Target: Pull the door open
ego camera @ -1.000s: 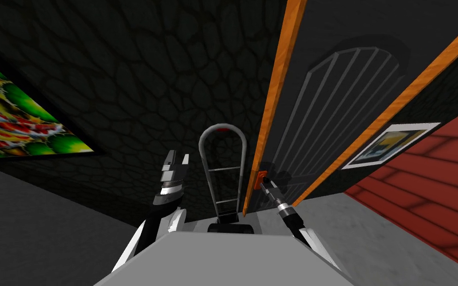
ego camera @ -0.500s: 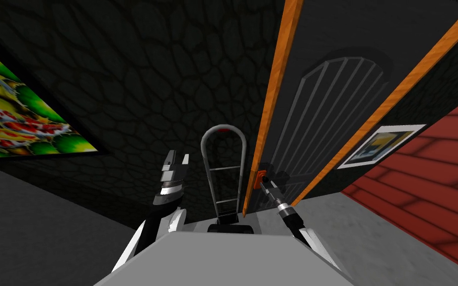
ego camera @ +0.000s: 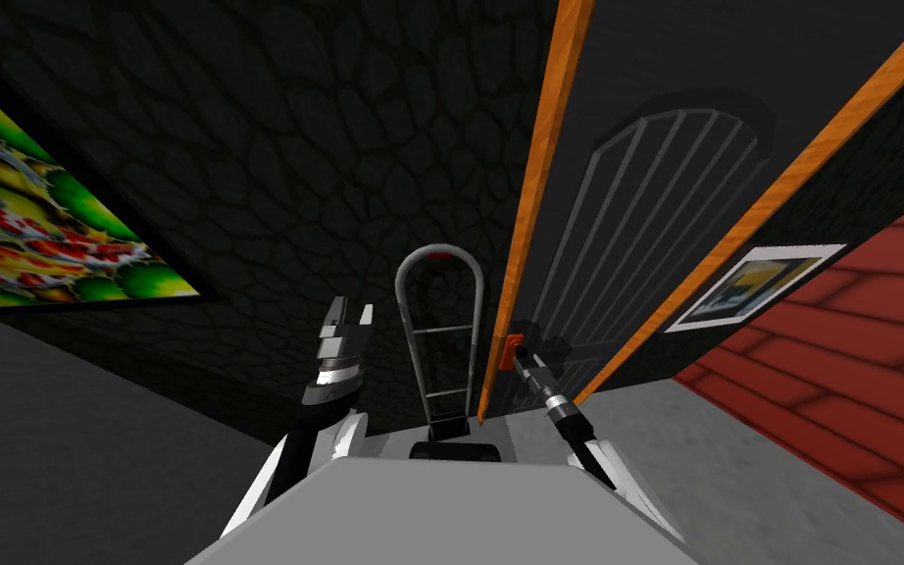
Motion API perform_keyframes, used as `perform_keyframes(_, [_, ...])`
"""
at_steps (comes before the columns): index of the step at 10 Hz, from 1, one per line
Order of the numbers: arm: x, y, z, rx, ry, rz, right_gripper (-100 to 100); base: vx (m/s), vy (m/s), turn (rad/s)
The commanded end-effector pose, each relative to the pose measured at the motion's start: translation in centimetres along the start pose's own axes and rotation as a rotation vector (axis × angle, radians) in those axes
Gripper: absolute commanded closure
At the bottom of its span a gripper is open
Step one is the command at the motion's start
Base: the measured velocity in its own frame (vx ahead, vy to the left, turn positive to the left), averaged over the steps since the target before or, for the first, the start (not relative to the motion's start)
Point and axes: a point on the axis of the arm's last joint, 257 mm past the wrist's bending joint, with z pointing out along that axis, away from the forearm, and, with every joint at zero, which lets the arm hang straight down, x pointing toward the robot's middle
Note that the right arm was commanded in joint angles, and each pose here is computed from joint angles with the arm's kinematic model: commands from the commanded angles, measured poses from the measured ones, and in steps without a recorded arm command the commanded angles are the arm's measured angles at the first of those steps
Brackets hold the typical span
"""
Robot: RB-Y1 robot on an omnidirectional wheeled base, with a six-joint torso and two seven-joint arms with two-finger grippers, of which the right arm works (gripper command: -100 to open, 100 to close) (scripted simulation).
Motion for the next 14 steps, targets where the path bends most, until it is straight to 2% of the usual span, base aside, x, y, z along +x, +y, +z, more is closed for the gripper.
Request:
perform_keyframes(1, [0.0, -0.7, 0.89, 0.003, 0.001, -0.002, -100, -0.075, -0.017, 0.023])
perform_keyframes(7, [-0.2, -3.3, 4.82, 0.018, 0.000, -0.002, -100, -0.031, 0.009, 0.023])
perform_keyframes(10, [-0.5, -4.2, 6.13, 0.024, -0.002, 0.000, -100, 0.010, 0.054, 0.025])
perform_keyframes(11, [-0.4, -4.0, 5.93, 0.023, -0.002, 0.000, -100, 0.013, 0.030, 0.004])
perform_keyframes(12, [-0.4, -4.0, 5.93, 0.023, -0.002, 0.000, 100, 0.000, 0.000, 0.000])
perform_keyframes(14, [-0.4, -4.0, 5.93, 0.023, -0.002, 0.000, 100, -0.004, -0.008, 0.006])
